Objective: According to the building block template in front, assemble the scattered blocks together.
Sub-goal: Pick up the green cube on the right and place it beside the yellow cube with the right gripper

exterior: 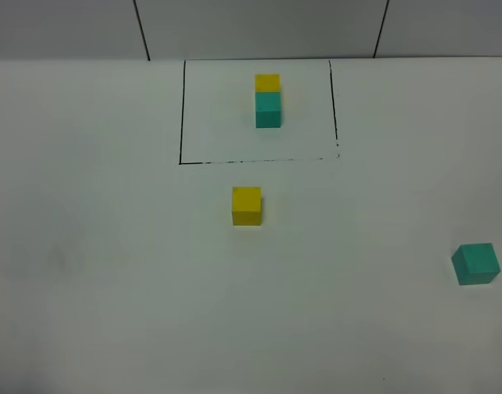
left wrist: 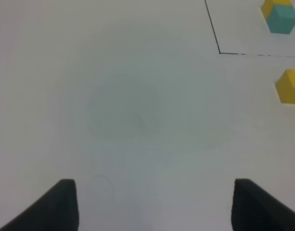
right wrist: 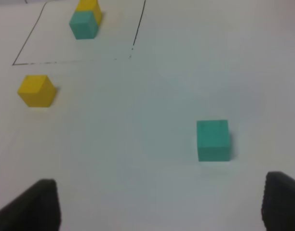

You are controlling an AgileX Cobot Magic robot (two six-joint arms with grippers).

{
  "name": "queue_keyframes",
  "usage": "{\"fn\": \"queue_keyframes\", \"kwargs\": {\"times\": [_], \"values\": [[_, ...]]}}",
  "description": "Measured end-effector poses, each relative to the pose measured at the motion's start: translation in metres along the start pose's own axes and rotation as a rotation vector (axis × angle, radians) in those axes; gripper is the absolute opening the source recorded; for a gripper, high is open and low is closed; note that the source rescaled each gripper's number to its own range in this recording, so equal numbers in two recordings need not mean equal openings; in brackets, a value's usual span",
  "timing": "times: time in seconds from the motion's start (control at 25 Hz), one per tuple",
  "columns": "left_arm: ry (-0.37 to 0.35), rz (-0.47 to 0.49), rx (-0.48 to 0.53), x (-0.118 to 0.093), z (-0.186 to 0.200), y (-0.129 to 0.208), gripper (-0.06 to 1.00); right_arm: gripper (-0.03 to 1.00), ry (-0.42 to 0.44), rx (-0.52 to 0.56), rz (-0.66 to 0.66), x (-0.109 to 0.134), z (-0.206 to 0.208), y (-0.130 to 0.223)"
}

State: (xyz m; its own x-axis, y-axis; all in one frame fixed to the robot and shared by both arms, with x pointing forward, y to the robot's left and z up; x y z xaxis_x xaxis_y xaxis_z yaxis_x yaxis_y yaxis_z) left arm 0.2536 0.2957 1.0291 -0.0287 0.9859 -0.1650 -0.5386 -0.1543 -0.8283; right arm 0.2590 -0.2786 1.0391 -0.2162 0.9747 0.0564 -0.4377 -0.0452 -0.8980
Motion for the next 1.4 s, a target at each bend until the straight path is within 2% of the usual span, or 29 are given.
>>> {"fn": "queue_keyframes", "kwargs": {"times": [0.72, 0.84, 0.96, 1.08, 1.4], "values": [[0.0, 0.0, 0.0, 0.0, 0.0, 0.0, 0.42, 0.7, -0.023, 0.015, -0.036, 0.003, 0.004, -0.006], [0.0, 0.0, 0.002, 0.0, 0.0, 0.0, 0.42, 0.7, -0.02, 0.114, -0.045, 0.001, -0.007, -0.014], [0.0, 0.0, 0.002, 0.0, 0.0, 0.0, 0.42, 0.7, 0.008, 0.296, -0.048, -0.007, -0.033, -0.02], [0.0, 0.0, 0.002, 0.0, 0.0, 0.0, 0.42, 0.7, 0.019, 0.471, -0.065, -0.015, -0.075, -0.025], [0.0, 0.0, 0.002, 0.0, 0.0, 0.0, 0.42, 0.75, 0.028, 0.791, -0.075, -0.037, -0.2, -0.013]]}}
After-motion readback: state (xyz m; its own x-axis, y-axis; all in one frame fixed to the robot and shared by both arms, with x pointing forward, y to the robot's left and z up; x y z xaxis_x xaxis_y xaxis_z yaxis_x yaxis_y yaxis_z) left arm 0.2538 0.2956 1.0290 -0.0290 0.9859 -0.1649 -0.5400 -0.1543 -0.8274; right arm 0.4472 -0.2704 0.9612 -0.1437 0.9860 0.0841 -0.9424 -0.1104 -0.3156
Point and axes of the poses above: a point on each arm's last joint axis where the gripper is mounted, z pointing back along that axis away from the gripper, x along the wrist's bending axis when the last joint is at zero, y = z × x, the point moved 3 cm from there along -z, pointing out along that axis toward the gripper, and after that the axes turned 7 degrees about z, right-handed, at the moved point
